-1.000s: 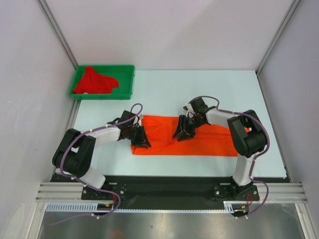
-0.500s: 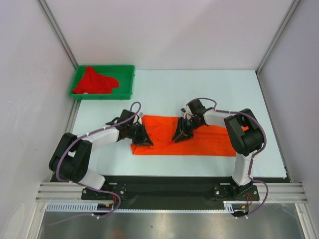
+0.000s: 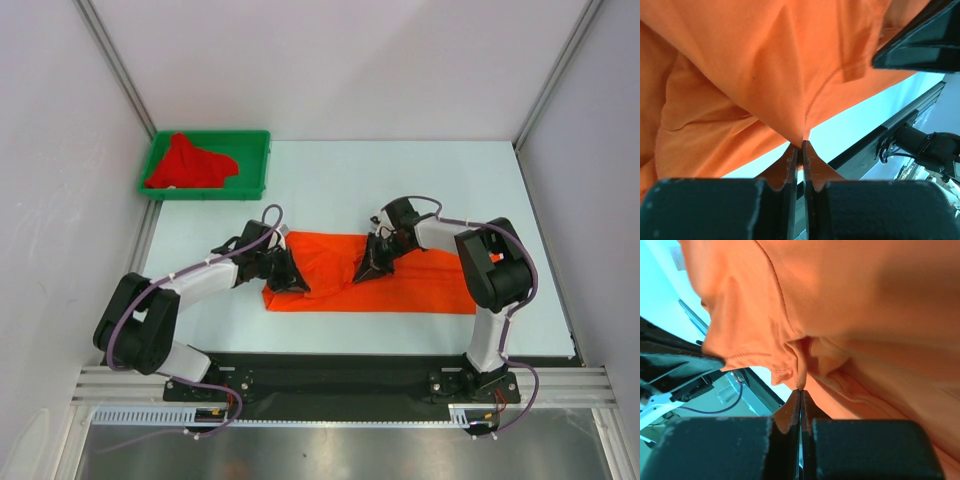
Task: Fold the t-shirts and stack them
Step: Fold the tshirt
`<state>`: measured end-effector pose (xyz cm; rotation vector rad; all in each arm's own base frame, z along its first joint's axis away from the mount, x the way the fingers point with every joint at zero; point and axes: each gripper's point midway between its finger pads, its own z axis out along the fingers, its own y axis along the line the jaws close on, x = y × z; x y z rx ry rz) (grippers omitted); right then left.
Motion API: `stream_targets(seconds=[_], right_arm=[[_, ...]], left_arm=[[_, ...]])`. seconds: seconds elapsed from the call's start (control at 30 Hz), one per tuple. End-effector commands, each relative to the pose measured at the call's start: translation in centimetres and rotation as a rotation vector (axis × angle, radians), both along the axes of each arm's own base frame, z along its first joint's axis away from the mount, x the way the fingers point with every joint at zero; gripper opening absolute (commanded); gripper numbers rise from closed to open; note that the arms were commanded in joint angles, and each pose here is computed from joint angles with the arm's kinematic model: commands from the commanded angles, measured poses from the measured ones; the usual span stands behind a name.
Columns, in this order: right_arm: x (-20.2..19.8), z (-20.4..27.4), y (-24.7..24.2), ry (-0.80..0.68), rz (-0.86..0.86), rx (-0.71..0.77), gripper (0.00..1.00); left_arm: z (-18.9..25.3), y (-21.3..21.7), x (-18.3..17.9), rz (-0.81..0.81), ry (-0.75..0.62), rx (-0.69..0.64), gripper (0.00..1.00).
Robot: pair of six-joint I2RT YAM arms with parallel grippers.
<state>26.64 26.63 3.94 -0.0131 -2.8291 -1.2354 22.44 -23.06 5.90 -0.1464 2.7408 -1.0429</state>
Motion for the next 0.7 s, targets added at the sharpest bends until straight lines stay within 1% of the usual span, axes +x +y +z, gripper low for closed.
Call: stream_targets(seconds=[0.0,0.2,0.4,0.5,0.57,0.6,0.67], right_arm=[[0.4,2.5,-0.3,-0.044,0.019,0.038,0.00],[0.0,2.7,-0.6,-0.031,0.026,0.042,0.00],[-0.5,1.7,-0.8,-0.005,0.037,0.033,0.00],[-0.6,1.5,-0.7,0.006,0.044,0.031,0.00],[-0.6,1.4,-0.9,0.010,0.047,0.019,0.05],[-0.5,1.6,-1.1,0.005,0.047,0.013,0.08],[-0.9,2.1,-1.7,0.007,0.059,-0.005,0.12]], left_arm=[[0.3,-0.1,-0.3,0.008,-0.015,-0.012,0.12],[-0.8,0.1,-0.7,0.006,0.010,0.000,0.13],[-1.3,0.2,-1.0,0.004,0.026,0.012,0.13],[-1.9,0.6,-1.5,0.001,0.052,0.034,0.16],[-2.0,0.9,-1.6,-0.014,0.046,0.050,0.24],[-1.7,1.0,-1.9,-0.024,0.049,0.059,0.36],[-1.3,1.4,-2.1,-0.062,0.021,0.080,0.44]])
